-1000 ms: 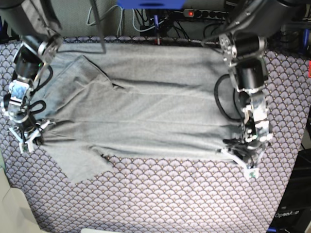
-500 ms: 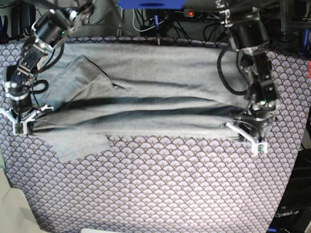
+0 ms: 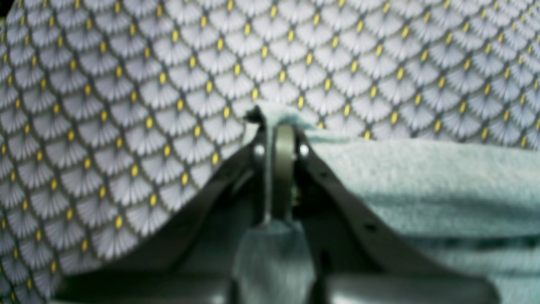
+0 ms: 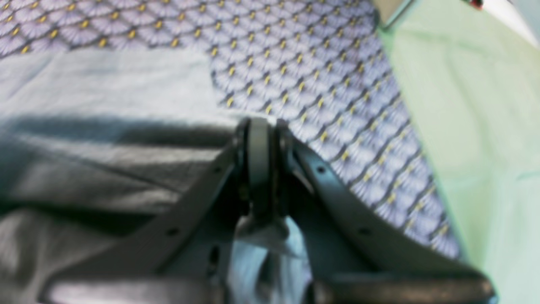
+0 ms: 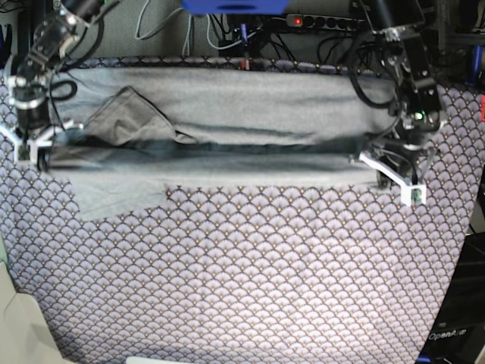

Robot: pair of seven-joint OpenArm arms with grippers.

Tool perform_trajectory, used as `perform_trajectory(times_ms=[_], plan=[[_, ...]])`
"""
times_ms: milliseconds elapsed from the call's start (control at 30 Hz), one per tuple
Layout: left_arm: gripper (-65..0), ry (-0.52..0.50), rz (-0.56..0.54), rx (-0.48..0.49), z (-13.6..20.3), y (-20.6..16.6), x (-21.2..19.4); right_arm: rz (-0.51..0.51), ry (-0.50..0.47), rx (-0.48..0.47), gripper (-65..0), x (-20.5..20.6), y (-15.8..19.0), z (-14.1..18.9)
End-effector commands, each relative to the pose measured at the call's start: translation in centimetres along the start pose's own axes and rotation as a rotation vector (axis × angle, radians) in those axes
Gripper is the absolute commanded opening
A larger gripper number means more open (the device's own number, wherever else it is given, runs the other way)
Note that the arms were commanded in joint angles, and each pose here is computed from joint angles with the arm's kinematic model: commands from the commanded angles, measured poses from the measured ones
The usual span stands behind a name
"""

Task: Fold the T-shirt properly
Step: 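Lift the grasped edges and fold them toward the collar with both grippers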

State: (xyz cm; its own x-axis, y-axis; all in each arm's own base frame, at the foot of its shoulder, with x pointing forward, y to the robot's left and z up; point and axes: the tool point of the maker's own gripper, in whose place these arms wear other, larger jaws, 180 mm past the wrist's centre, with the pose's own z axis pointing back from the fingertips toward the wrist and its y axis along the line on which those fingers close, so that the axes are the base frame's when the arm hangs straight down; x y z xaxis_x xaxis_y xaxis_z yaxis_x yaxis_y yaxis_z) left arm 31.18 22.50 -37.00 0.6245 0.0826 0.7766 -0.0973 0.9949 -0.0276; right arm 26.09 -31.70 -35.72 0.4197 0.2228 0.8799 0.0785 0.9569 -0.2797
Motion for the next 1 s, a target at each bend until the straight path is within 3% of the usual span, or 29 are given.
perform_trajectory(times_ms=[0,500,800,967], plan=[[-65.0,-0.043,-0.007,0.007,0.4,0.2,1.2,0.013,-0.041,-0.026,-65.0,1.1,-1.2,0.6],[-65.0,0.041,-0.017,0.016,1.4,0.8,-2.8,-0.036,0.049,0.013,-65.0,-3.8,-0.8,6.5],[-65.0,0.011,-0.051,-0.020,2.6,1.8,-2.4,-0.072,0.008,0.009,-65.0,-4.1,-1.0,8.4],[-65.0,0.079,-0.058,-0.011,2.6,3.5,-3.8,-0.082,0.001,-0.020,-65.0,-4.1,-2.2,8.9]])
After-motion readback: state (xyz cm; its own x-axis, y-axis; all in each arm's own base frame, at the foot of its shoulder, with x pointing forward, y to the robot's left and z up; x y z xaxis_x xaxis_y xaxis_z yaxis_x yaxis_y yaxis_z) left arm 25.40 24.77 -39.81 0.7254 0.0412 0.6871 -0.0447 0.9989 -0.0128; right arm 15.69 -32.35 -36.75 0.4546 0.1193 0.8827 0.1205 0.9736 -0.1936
